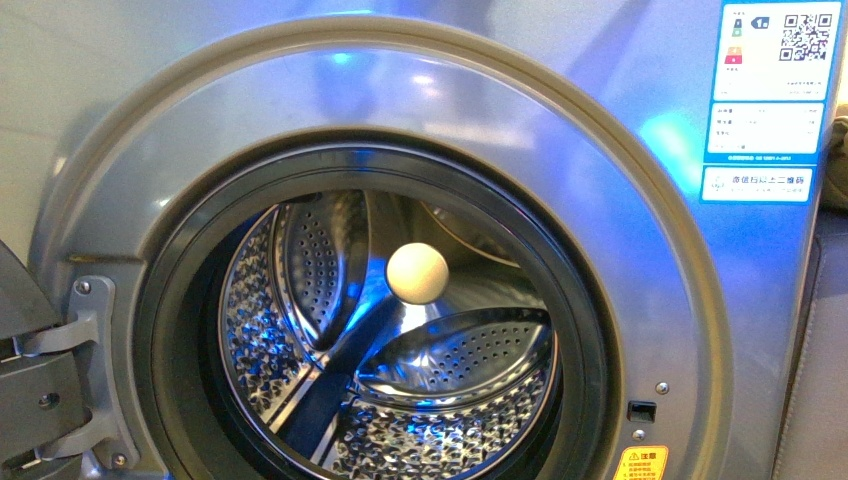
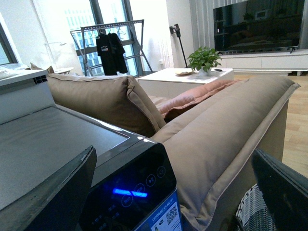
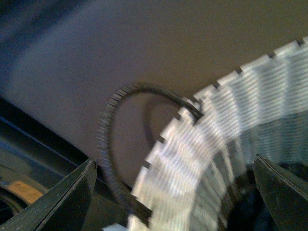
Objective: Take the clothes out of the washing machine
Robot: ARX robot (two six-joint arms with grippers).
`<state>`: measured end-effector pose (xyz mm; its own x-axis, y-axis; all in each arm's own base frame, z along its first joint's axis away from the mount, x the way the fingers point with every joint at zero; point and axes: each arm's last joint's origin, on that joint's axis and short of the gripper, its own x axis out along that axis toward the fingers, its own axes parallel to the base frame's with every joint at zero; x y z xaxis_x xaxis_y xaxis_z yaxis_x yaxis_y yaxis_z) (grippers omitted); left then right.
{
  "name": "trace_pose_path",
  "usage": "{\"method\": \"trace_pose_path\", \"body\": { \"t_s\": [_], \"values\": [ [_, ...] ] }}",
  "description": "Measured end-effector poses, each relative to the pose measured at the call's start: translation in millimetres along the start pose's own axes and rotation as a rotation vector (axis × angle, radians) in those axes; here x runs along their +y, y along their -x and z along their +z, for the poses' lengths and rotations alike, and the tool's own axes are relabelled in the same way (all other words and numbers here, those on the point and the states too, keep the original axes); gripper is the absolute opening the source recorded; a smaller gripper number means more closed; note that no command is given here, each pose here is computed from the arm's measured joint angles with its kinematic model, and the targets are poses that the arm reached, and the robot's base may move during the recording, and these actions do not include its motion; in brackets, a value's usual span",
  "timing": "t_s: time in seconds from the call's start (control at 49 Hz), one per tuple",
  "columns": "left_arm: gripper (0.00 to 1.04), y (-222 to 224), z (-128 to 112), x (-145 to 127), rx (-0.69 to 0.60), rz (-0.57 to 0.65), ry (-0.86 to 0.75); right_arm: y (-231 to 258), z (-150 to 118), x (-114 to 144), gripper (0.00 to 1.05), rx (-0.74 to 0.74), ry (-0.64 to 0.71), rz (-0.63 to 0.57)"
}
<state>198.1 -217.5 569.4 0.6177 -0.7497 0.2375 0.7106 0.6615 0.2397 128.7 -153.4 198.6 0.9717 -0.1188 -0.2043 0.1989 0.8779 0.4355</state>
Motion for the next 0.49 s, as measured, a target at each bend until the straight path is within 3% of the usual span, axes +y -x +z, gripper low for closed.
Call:
{"method": "trace_pose_path", "body": {
  "t_s": [0.184, 0.306, 0.49],
  "values": [
    [0.98, 0, 0, 0, 0.000, 0.000, 0.000, 30, 20, 98, 0.97, -0.286, 0.150, 0.256],
    [0.98, 0, 0, 0, 0.000, 0.000, 0.000, 37, 12, 130, 0.97, -0.357, 0.177, 0.354],
    [0.98, 0, 0, 0, 0.000, 0.000, 0.000, 45, -36, 157, 0.97, -0.408, 0.212, 0.485]
  ]
}}
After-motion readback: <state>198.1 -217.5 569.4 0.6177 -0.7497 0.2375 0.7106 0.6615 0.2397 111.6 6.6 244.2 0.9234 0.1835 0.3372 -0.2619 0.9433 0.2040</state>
